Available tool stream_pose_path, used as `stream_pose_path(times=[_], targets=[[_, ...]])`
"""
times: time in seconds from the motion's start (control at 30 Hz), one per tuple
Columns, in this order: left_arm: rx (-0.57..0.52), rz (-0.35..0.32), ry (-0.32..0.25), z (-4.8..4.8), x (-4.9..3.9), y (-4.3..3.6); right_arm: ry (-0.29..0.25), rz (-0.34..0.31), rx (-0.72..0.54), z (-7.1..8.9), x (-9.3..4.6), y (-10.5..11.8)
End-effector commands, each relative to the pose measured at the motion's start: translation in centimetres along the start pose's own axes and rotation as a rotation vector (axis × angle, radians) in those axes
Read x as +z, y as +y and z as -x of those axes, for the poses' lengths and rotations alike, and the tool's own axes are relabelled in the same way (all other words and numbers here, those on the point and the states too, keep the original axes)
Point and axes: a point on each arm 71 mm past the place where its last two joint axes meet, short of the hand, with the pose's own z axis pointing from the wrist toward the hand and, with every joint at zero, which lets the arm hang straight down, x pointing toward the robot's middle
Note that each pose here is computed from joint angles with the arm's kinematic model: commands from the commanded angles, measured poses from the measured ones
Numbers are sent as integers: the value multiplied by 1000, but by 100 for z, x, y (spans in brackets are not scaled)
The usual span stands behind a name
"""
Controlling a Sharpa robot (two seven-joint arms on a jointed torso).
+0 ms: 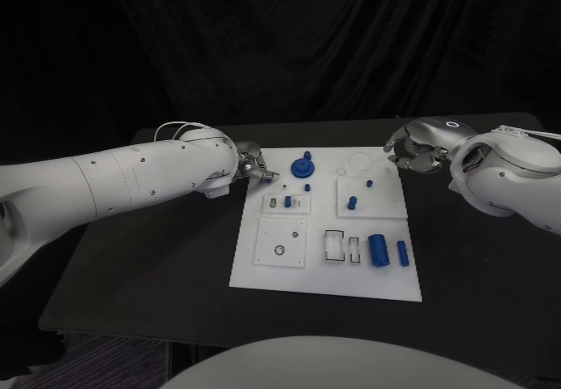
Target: Assemble the parts on the task board
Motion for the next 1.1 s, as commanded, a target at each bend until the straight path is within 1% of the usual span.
stream_pose_path(times=[0.03,0.8,0.93,1.1], targets=[[-10,-23,-10,-3,6,-26,12,-17,-3,-17,-3,-8],[-12,-24,-8,-11,3,-9,24,-22,-5,-26,-2,-9],[-14,-35,-11,-13,-6,-12,24,-24,-5,-26,-2,-12],[-24,-68,-40,6,-20,-16,25,-24,-5,-26,0,-11]])
